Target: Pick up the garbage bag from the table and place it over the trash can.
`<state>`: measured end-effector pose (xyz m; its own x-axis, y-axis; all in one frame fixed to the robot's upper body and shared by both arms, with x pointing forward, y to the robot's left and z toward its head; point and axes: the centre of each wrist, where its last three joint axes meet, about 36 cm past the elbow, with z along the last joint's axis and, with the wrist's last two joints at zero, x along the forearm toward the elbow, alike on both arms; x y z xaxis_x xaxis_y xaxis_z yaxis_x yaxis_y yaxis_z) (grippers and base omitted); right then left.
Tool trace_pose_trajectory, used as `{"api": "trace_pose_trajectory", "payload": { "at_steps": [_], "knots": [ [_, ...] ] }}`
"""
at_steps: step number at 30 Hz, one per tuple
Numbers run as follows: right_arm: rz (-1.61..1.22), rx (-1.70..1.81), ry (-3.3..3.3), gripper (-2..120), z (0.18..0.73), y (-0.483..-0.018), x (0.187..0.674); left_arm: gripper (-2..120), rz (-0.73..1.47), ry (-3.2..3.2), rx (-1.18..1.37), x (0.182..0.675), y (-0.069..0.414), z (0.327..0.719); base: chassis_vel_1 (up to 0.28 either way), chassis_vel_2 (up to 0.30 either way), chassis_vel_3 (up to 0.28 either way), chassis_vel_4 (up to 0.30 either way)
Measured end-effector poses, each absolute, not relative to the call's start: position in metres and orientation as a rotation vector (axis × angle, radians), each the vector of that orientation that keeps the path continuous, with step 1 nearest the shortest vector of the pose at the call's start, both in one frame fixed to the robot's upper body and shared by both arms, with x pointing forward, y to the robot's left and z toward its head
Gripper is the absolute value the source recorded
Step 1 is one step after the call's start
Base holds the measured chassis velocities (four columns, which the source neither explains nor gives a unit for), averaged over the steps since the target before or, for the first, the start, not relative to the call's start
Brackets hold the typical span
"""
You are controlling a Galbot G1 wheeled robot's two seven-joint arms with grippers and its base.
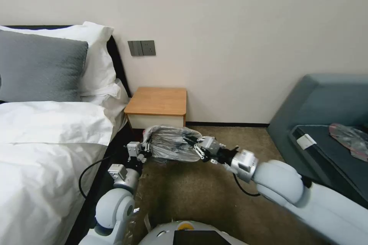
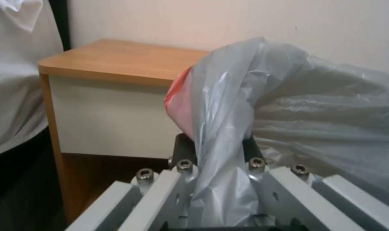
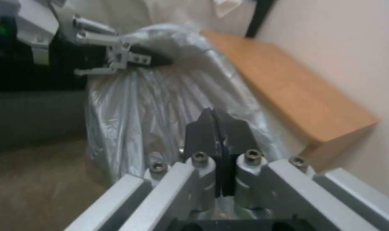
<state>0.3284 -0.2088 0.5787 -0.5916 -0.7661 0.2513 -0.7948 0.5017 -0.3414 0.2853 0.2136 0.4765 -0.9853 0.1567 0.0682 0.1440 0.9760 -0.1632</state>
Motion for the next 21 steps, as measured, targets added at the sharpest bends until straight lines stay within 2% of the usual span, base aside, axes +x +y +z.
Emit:
{"api": "trace_pose_trajectory", "payload": {
  "at_steps": [21],
  "knots": [
    [0.914,1.433,-2.297,0,0.504,-0.103,0.453,5,0.121,-3.046,-0.206,0.283,0.206,0.469,0.000,0.000,0.000,0.000]
  ]
}}
